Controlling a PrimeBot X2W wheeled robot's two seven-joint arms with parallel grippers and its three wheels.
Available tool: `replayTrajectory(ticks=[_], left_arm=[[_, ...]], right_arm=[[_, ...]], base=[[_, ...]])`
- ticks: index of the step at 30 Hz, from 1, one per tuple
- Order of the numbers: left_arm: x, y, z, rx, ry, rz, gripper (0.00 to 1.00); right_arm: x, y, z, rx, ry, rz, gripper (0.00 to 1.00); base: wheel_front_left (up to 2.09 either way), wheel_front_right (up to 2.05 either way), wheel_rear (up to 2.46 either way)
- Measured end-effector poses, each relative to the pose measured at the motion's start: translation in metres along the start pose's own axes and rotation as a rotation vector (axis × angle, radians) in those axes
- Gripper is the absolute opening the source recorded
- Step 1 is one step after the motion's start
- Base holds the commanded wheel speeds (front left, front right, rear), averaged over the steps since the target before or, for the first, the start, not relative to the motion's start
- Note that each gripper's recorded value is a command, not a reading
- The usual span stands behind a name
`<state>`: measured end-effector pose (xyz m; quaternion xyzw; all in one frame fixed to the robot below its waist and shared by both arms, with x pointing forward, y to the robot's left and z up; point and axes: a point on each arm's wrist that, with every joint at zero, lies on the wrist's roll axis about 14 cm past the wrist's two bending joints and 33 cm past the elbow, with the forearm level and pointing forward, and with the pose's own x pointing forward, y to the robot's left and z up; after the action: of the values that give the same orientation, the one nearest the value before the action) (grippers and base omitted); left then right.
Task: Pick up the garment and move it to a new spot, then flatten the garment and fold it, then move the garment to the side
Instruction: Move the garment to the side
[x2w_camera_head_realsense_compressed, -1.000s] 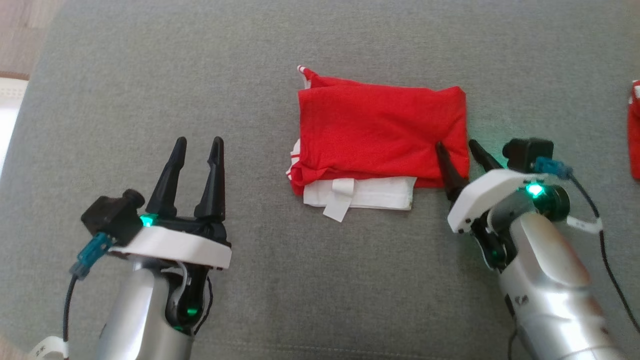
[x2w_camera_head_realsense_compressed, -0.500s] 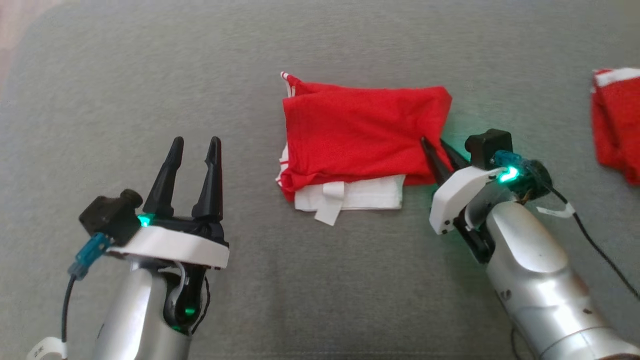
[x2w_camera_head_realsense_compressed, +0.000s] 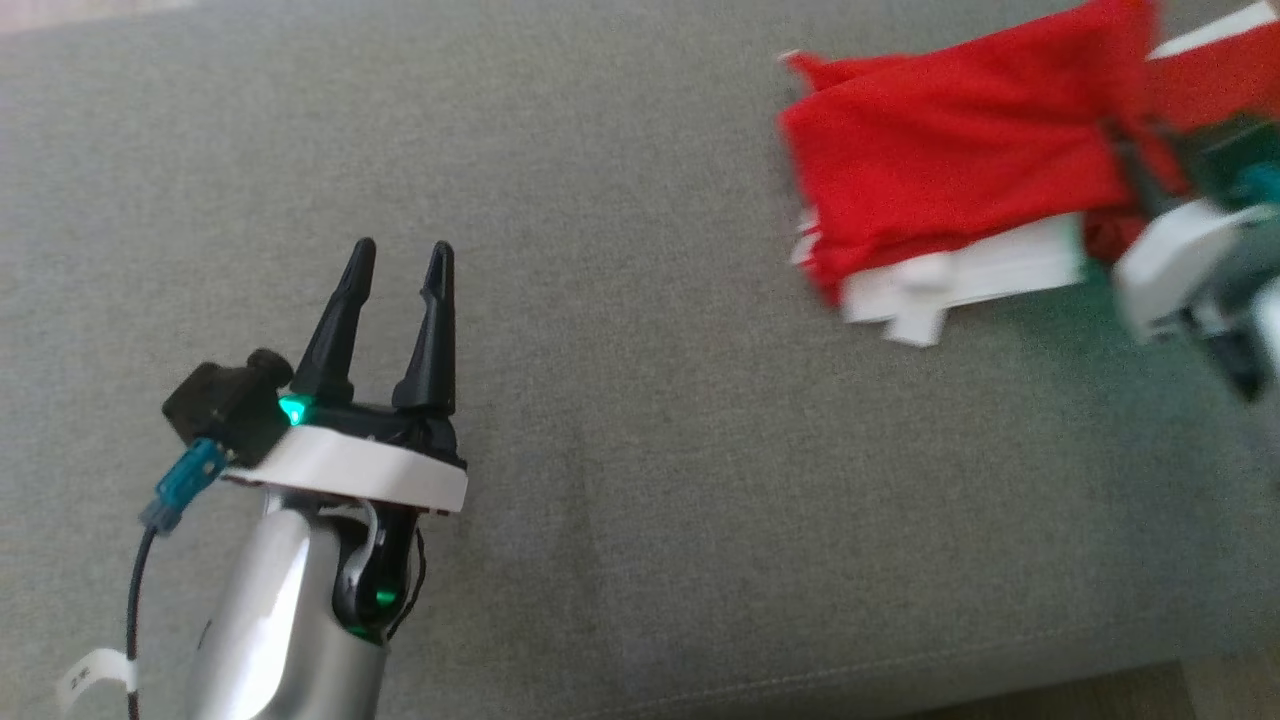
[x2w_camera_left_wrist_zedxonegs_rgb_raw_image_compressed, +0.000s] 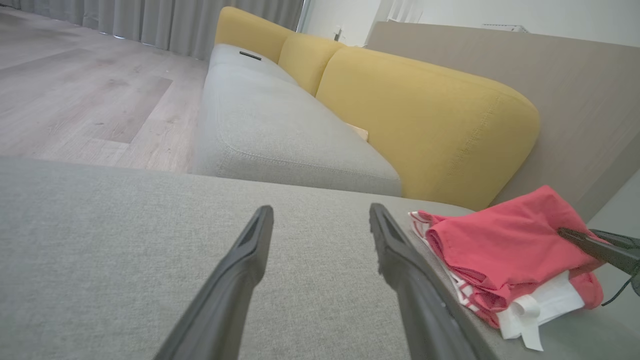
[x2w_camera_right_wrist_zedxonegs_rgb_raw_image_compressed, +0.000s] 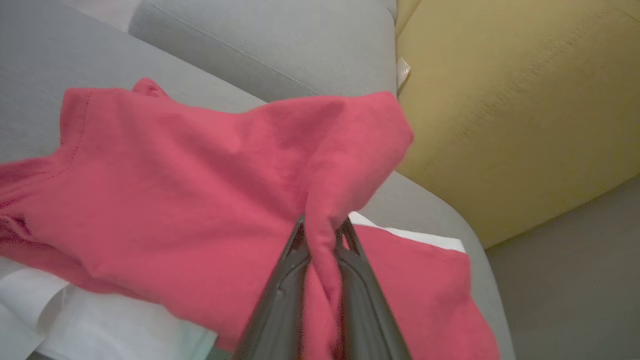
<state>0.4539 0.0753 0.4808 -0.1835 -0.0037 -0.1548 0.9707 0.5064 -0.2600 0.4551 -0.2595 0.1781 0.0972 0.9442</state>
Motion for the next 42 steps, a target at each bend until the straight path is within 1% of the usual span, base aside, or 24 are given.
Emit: replayTrajectory(ticks=[5,10,13,17,25,26,27,31,35,37,39,42], left_arm=[[0.008,0.0,-0.013,-0.011,0.025,-0.011,1.0],[0.012,0.008,-0.02,-0.012,0.039,0.003,1.0],[0.012,0.015,-0.025,-0.012,0.051,0.02,1.0],[0.014,0.023,-0.025,-0.006,0.047,0.034,1.0],[0.016,0.025,-0.026,-0.005,0.048,0.039,1.0],[0.016,0.025,-0.026,-0.005,0.051,0.039,1.0],[0.016,0.025,-0.027,-0.005,0.052,0.038,1.0],[0.016,0.022,-0.024,-0.004,0.048,0.032,1.0],[0.015,0.016,-0.015,0.003,0.029,0.02,1.0],[0.015,0.013,-0.008,0.008,0.013,0.014,1.0],[0.013,0.011,0.001,0.013,-0.007,0.011,1.0],[0.007,0.012,0.015,0.022,-0.038,0.025,1.0]], right_arm=[[-0.004,-0.044,-0.03,-0.05,0.105,-0.071,0.0],[-0.002,-0.088,-0.041,-0.07,0.159,-0.156,0.0],[0.001,-0.104,-0.049,-0.084,0.192,-0.191,0.0],[0.006,-0.11,-0.061,-0.079,0.236,-0.208,0.0],[0.006,-0.116,-0.067,-0.075,0.258,-0.233,0.0],[0.006,-0.116,-0.067,-0.071,0.258,-0.237,0.28],[0.006,-0.117,-0.068,-0.065,0.265,-0.242,1.0],[0.002,-0.119,-0.061,-0.034,0.246,-0.269,1.0],[-0.001,-0.12,-0.039,-0.007,0.178,-0.289,1.0],[-0.003,-0.115,-0.025,0.01,0.124,-0.289,1.0],[-0.004,-0.106,-0.01,0.053,0.062,-0.285,1.0],[-0.006,-0.085,0.022,0.116,-0.057,-0.253,1.0]], base=[[0.0,0.0,0.0],[0.0,0.0,0.0],[0.0,0.0,0.0],[0.0,0.0,0.0],[0.0,0.0,0.0],[0.0,0.0,0.0],[0.0,0.0,0.0],[0.0,0.0,0.0],[0.0,0.0,0.0],[0.0,0.0,0.0],[0.0,0.0,0.0],[0.0,0.0,0.0]])
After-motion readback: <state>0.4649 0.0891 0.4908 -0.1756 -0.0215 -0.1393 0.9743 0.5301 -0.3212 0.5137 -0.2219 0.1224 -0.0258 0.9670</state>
